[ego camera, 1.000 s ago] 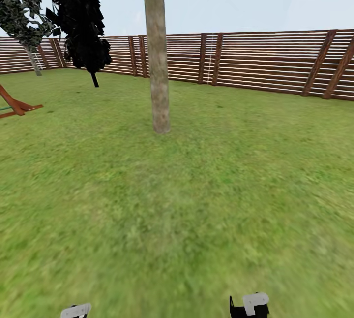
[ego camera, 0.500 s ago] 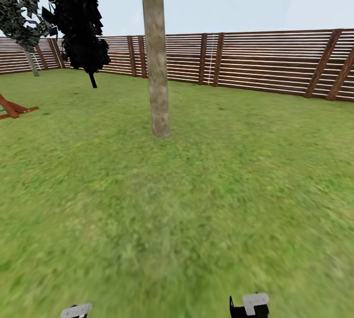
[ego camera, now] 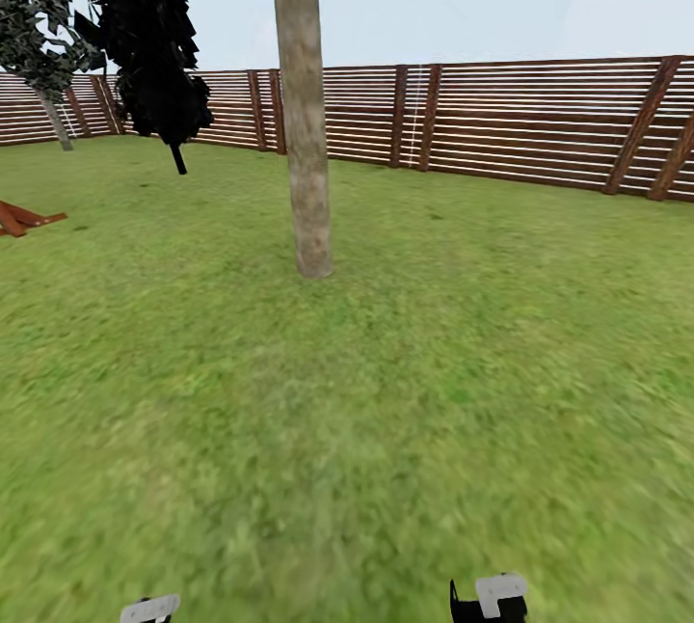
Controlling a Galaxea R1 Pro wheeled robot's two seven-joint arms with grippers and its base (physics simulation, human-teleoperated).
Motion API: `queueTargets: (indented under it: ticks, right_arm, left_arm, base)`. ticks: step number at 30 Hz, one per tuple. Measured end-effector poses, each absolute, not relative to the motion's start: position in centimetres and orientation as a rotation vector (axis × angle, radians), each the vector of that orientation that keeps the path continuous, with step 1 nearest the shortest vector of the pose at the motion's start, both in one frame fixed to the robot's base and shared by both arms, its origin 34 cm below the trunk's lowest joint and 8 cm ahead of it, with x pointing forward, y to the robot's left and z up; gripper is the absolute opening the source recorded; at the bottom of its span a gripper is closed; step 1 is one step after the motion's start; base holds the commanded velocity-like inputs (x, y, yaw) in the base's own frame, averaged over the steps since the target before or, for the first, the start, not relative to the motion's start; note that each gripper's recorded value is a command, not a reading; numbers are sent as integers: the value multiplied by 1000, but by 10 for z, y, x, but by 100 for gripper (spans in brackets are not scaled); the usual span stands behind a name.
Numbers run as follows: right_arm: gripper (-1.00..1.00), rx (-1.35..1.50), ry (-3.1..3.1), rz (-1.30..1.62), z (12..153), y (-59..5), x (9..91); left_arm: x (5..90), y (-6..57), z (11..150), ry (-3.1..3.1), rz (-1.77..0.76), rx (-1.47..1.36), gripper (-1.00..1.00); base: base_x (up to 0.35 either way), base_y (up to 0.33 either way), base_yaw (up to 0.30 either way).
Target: In the garden, pick up the pesticide atomizer on the floor and spray pesticide onto both trees until each tree trunk is fully covered.
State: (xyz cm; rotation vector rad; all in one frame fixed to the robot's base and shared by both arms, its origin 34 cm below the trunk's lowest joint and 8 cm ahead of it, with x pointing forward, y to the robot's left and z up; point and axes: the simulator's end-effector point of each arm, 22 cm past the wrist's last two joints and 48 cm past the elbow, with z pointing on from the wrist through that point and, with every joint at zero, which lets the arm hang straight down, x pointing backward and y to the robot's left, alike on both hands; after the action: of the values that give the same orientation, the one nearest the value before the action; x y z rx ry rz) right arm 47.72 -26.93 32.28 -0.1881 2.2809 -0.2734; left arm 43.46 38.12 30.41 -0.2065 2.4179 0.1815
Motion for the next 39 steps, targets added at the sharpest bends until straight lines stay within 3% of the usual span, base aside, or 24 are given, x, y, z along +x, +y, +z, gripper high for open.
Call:
queueTargets:
  ticks: [39]
  right_arm:
    - [100,-187,2281,-270,323,-267,477]
  left_arm:
    - [435,377,304,2418,174,-205,-100]
  base:
    - [338,0,0]
